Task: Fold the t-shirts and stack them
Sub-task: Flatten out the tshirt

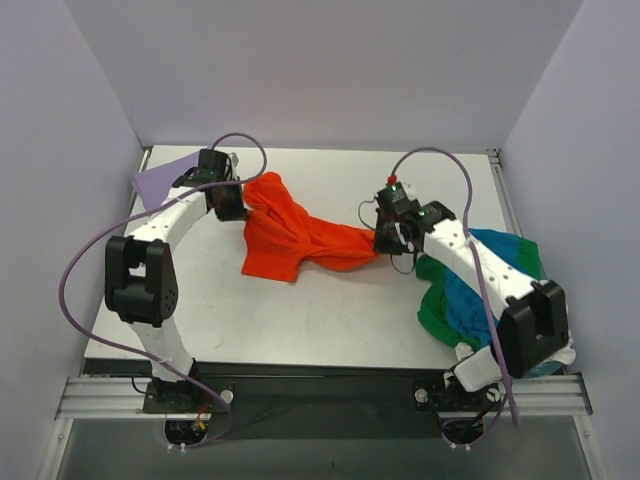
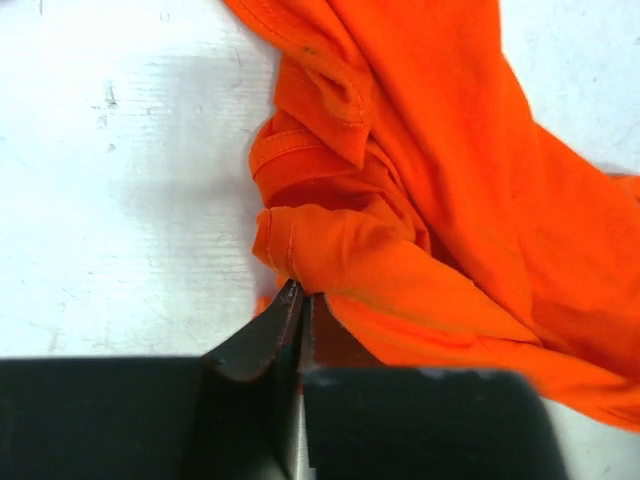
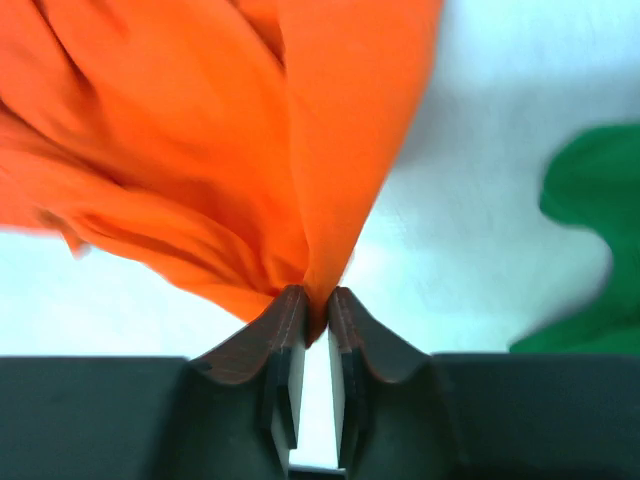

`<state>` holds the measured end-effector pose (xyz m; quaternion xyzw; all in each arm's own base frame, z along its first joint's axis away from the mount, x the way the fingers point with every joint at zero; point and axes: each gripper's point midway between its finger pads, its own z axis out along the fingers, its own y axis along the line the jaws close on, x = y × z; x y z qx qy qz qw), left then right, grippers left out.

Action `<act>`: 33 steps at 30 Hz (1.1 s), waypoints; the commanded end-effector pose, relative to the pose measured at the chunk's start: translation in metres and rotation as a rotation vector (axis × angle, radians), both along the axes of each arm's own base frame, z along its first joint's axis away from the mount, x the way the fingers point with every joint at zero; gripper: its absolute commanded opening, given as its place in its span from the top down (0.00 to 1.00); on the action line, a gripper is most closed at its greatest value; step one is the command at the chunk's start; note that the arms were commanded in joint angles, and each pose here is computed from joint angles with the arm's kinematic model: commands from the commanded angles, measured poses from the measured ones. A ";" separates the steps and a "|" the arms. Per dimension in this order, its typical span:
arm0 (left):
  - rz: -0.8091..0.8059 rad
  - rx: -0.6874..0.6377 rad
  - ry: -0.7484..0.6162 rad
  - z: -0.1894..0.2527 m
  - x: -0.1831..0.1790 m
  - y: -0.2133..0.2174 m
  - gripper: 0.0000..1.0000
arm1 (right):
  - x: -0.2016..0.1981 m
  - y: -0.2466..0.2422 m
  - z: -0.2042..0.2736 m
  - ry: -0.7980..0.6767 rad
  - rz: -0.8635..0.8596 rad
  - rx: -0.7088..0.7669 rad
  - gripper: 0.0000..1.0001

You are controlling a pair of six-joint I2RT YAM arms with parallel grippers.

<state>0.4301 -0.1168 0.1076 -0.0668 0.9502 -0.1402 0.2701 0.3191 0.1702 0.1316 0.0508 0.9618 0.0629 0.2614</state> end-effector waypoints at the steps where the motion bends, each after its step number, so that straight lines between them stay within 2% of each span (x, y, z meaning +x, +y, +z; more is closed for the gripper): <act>1: -0.005 0.037 0.037 -0.012 0.003 0.008 0.91 | -0.059 -0.030 -0.035 0.132 -0.064 -0.087 0.82; 2: -0.004 0.044 0.049 -0.015 0.001 0.009 0.63 | -0.069 -0.035 -0.045 0.157 -0.076 -0.096 0.75; 3: -0.005 0.051 0.070 -0.022 -0.006 0.011 0.51 | -0.077 -0.040 -0.050 0.171 -0.090 -0.100 0.65; 5: 0.007 0.061 0.052 -0.018 -0.011 0.015 0.36 | -0.095 -0.047 -0.067 0.215 -0.106 -0.122 0.59; 6: 0.008 0.069 0.062 -0.023 -0.019 0.017 0.34 | -0.097 -0.049 -0.070 0.218 -0.109 -0.128 0.55; 8: 0.016 0.078 0.033 -0.015 -0.026 0.021 0.33 | -0.097 -0.048 -0.069 0.211 -0.102 -0.128 0.53; 13: 0.027 0.078 0.032 -0.016 -0.057 0.027 0.39 | -0.085 -0.038 -0.062 0.184 -0.097 -0.108 0.52; 17: 0.070 0.108 0.079 -0.032 -0.084 0.038 0.41 | -0.080 -0.029 -0.059 0.174 -0.088 -0.088 0.52; 21: 0.047 0.065 0.042 -0.032 -0.091 0.032 0.39 | -0.083 -0.029 -0.060 0.175 -0.087 -0.090 0.52; 25: 0.040 0.065 0.102 -0.051 -0.093 0.030 0.40 | -0.084 -0.029 -0.060 0.173 -0.090 -0.083 0.52; 30: 0.035 0.064 0.110 -0.059 -0.090 0.029 0.43 | -0.085 -0.031 -0.059 0.163 -0.097 -0.075 0.51; 33: 0.027 0.062 0.109 -0.062 -0.087 0.027 0.48 | -0.088 -0.033 -0.060 0.165 -0.106 -0.074 0.51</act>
